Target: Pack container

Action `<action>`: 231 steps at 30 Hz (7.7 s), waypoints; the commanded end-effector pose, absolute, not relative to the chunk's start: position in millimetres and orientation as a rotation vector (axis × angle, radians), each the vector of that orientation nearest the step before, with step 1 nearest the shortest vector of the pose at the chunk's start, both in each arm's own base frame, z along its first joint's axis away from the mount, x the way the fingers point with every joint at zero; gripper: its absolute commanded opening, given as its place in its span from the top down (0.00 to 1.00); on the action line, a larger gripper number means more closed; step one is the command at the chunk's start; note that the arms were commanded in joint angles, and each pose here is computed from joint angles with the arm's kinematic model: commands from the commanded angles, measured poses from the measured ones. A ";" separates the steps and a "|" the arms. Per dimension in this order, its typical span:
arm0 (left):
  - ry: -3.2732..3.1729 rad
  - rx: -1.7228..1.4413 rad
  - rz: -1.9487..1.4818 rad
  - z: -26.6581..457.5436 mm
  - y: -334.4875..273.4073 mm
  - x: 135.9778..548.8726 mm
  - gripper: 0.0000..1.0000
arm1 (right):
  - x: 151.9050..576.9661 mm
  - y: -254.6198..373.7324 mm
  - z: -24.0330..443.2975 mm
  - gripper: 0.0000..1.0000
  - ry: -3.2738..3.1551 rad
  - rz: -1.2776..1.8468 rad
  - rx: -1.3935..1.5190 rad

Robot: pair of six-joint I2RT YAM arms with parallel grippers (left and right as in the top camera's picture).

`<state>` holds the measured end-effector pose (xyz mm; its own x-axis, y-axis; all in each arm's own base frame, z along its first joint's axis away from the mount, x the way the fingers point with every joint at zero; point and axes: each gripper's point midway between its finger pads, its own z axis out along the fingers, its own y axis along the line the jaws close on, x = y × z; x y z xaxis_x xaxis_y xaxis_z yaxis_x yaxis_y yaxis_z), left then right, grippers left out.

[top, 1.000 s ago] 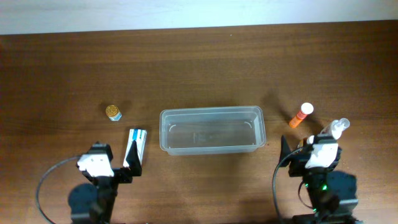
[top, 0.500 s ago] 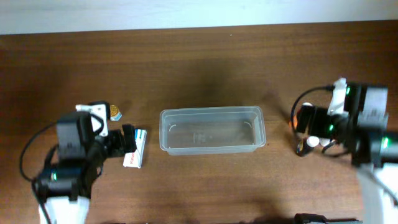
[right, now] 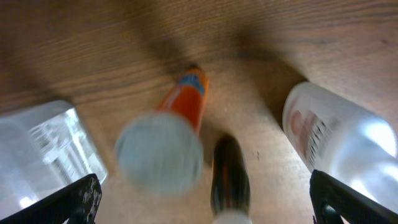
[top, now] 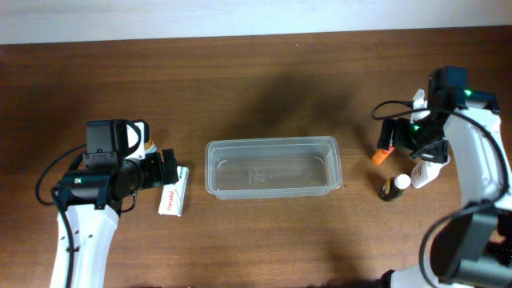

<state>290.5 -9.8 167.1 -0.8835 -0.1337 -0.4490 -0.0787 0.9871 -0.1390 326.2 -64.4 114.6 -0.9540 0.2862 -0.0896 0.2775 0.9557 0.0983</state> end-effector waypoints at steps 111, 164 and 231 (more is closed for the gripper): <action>2.658 -0.126 -0.170 171.7 -11.8 290.9 0.01 | 254.0 -68.9 67.5 0.73 3.114 -0.129 0.745; 2.654 -0.125 -0.170 172.2 -11.8 291.7 0.01 | 286.3 96.6 106.2 0.78 3.106 0.206 0.004; 2.662 -0.126 -0.170 171.3 -11.8 290.1 0.01 | 289.3 -146.7 102.9 0.73 3.051 0.006 1.063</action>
